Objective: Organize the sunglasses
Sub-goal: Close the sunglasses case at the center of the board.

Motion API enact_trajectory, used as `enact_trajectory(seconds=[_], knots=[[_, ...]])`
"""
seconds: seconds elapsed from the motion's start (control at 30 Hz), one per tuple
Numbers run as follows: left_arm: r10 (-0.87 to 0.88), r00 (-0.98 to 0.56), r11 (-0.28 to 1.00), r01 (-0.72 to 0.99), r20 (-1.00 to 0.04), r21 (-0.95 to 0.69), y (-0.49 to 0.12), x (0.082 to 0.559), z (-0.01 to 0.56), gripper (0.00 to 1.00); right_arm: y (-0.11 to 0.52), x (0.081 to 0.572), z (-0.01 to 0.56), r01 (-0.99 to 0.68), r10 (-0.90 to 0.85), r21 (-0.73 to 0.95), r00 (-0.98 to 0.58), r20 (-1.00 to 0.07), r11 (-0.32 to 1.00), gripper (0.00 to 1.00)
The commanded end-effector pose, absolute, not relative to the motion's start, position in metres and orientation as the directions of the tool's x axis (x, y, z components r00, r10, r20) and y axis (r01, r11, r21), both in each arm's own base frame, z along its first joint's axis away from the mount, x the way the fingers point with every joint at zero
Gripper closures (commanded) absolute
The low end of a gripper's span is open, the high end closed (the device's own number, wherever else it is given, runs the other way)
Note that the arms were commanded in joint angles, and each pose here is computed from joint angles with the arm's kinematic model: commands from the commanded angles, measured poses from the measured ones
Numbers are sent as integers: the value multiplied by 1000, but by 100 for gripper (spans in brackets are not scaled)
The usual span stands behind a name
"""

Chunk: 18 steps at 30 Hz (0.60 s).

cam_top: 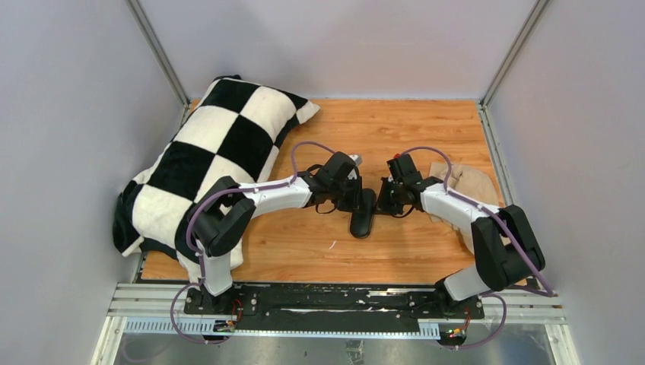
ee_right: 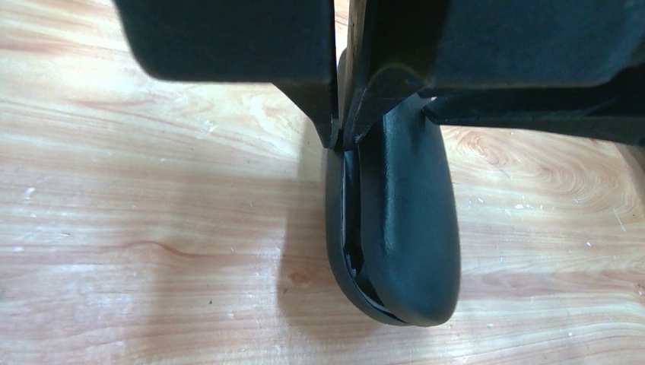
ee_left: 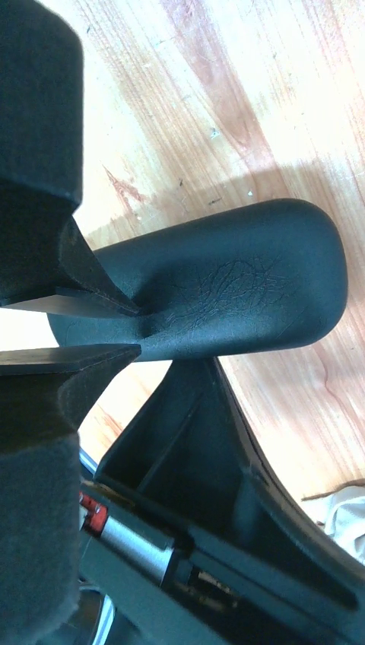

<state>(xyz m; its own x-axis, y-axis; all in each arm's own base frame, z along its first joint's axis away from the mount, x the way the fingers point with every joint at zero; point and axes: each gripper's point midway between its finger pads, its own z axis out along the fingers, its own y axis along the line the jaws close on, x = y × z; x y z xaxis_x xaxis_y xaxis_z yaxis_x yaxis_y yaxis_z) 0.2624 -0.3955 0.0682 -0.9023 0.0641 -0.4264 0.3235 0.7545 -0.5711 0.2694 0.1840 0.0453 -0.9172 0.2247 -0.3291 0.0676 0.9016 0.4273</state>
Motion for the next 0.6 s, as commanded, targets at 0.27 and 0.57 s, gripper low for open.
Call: enact_trajectory(seconds=[0.27,0.57], knots=[[110,-897,798,336,-427,-501,-381,256,64,71,178,253,80,18,214,464,-903,-372,886,68],[108,-894,799,338,-434,-497,-378,255,70,70,162,248,89,41,240,425,-872,-427,904,67]])
